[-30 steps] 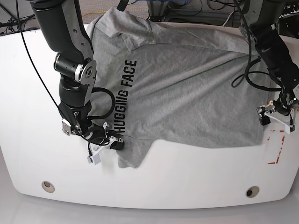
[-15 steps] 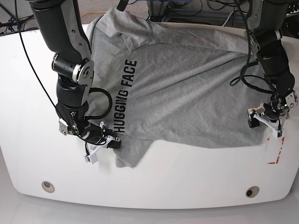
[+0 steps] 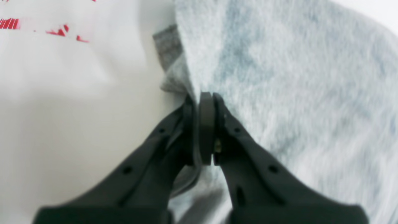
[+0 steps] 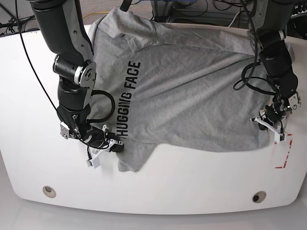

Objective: Fold the T-shirt properly
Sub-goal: 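Move the left gripper along the shirt and grasp the hem corner, then lift the shirt with both grippers and stretch it between them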

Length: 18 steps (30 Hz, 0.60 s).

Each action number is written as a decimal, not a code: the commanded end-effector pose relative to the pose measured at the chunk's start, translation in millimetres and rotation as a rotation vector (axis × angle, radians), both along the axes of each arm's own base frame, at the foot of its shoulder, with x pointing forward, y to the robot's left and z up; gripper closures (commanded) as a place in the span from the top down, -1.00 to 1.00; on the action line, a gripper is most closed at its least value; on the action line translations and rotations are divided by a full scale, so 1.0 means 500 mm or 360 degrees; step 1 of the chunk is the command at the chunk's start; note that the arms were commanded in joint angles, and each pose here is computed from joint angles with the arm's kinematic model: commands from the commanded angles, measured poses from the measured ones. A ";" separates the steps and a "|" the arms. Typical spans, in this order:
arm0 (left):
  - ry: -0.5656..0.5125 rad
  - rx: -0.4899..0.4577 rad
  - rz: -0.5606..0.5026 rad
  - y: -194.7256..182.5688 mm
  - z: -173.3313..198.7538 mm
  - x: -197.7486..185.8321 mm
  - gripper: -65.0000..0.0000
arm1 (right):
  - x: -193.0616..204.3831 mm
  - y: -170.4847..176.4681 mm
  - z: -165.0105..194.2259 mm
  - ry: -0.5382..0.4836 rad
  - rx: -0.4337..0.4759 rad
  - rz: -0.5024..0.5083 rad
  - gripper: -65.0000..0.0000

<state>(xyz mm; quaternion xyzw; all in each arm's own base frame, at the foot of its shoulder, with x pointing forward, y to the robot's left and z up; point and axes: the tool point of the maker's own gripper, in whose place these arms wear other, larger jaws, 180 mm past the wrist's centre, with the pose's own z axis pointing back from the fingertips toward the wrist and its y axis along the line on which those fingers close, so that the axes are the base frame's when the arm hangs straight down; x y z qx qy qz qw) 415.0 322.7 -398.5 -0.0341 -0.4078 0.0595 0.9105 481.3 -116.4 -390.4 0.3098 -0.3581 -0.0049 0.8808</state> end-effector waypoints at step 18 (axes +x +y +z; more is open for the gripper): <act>-0.0456 0.0540 -0.0200 -0.067 0.388 0.033 -1.00 | 0.100 -0.204 0.291 -0.0286 -0.0633 0.0078 -1.00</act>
